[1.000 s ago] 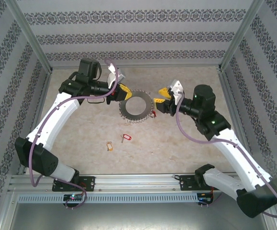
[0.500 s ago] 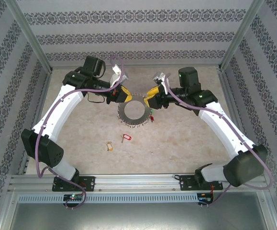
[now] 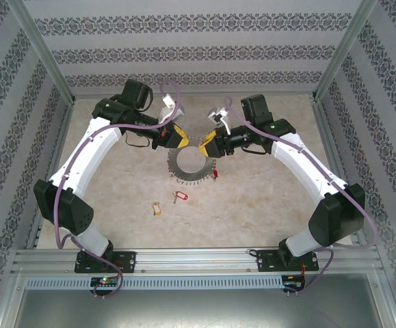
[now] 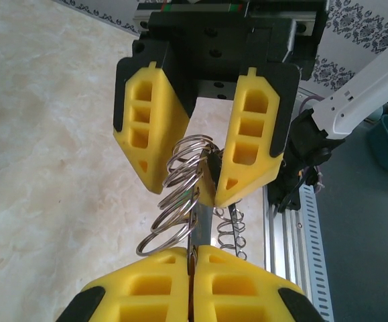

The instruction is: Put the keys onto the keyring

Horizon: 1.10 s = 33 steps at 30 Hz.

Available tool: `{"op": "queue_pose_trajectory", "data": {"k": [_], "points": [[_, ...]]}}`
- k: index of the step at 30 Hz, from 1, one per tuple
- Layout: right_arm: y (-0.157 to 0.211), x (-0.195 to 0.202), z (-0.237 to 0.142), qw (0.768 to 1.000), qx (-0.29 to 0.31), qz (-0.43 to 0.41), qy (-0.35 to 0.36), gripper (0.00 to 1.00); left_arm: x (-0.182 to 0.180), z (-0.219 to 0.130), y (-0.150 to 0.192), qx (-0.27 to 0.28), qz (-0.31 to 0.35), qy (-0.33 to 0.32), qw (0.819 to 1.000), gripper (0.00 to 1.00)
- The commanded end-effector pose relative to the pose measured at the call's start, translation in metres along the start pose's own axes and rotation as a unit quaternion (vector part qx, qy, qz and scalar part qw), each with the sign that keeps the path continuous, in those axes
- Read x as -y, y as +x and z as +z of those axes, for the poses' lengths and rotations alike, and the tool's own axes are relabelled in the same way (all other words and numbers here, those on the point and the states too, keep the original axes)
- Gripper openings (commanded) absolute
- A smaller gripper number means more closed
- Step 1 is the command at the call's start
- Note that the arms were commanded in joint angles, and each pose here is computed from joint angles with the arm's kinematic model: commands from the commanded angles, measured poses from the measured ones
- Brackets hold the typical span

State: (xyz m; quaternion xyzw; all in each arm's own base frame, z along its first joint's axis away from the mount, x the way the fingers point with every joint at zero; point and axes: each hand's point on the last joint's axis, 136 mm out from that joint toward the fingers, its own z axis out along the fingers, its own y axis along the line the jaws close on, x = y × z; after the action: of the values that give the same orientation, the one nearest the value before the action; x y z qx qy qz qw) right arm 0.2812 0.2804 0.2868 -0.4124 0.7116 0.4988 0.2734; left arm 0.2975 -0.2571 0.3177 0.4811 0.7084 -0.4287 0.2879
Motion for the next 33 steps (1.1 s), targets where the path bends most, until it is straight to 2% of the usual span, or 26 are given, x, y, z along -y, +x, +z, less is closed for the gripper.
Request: {"op": "queue_pose_trajectory", "data": {"k": [1,5,13,20,22,24,25,29,31,33], "points": [[-0.010,-0.013,0.002,0.999,0.006,-0.022,-0.033,0.39,0.015,-0.005,-0.012,0.020,0.020,0.030,0.999,0.00],[-0.011,-0.015,0.002,0.999,0.006,-0.030,-0.038,0.35,0.014,-0.004,-0.012,0.019,0.022,0.030,0.999,0.00],[-0.011,-0.019,-0.001,0.998,0.008,-0.032,-0.050,0.13,0.012,-0.003,-0.008,0.010,0.029,0.022,0.999,0.01],[-0.010,-0.023,-0.003,0.998,0.010,-0.032,-0.060,0.00,0.009,-0.004,-0.008,0.009,0.033,0.014,0.999,0.07],[-0.011,-0.024,-0.005,0.997,0.014,-0.032,-0.062,0.00,0.007,-0.004,-0.009,0.009,0.030,0.006,0.999,0.20],[-0.013,-0.024,-0.007,0.998,0.017,-0.029,-0.060,0.00,0.006,-0.005,-0.010,0.011,0.031,0.002,0.999,0.22],[-0.013,-0.023,-0.008,0.998,0.019,-0.026,-0.058,0.00,0.005,-0.005,-0.010,0.011,0.029,-0.005,1.000,0.32],[-0.015,-0.019,-0.011,0.998,0.029,-0.018,-0.046,0.00,-0.010,-0.011,-0.013,0.023,0.022,-0.055,0.998,0.55],[-0.016,-0.012,-0.013,0.999,0.035,-0.008,-0.028,0.00,-0.015,-0.019,-0.019,0.044,0.015,-0.081,0.996,0.56],[-0.020,0.000,-0.016,0.999,0.045,0.012,0.000,0.00,-0.029,-0.030,-0.022,0.066,-0.005,-0.127,0.990,0.62]]}}
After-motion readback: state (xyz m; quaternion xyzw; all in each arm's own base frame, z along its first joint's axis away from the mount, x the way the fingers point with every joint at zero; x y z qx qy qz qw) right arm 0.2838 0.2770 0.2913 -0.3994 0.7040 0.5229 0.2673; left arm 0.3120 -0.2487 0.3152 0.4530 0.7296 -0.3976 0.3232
